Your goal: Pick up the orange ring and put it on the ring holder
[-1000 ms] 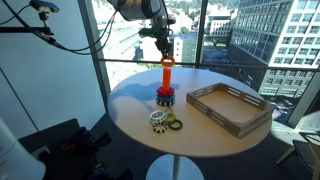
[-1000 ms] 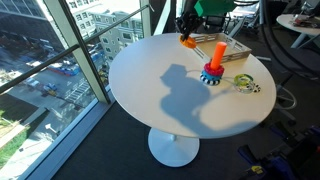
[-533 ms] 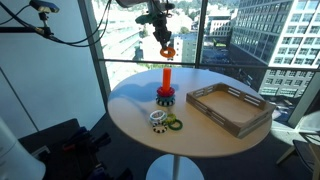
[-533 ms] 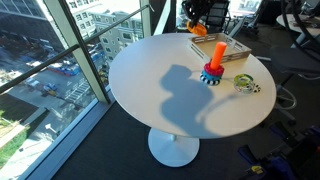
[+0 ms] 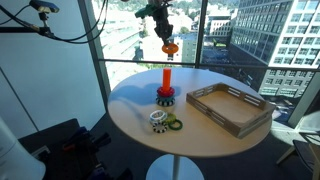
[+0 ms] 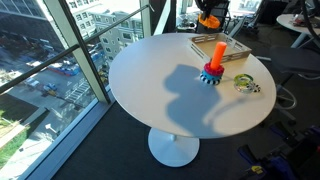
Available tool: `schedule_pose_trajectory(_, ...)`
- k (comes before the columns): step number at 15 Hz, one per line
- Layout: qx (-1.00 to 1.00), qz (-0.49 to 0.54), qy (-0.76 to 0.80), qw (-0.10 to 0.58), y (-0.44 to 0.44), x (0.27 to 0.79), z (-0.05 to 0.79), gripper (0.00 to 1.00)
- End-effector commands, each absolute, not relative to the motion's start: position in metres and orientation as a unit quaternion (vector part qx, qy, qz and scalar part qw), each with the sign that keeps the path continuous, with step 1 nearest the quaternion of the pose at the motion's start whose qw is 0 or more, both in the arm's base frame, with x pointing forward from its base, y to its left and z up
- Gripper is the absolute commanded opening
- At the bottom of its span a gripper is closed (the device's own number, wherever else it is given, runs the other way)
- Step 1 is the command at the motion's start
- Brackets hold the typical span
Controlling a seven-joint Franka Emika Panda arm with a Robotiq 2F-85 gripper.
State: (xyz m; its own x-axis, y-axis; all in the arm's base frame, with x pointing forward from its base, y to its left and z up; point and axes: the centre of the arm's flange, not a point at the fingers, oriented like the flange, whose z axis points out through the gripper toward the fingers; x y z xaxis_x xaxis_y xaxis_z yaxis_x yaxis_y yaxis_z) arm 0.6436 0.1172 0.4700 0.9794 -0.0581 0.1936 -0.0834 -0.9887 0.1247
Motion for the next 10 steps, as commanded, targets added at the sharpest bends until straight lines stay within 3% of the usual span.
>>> schedule_pose_trajectory(1,0.992,0.088,-0.057,0.077,0.097,0.637,0.461,0.06)
schedule_pose_trajectory(10,0.993,0.026,-0.073,0.092,0.071,0.625,0.424,0.06)
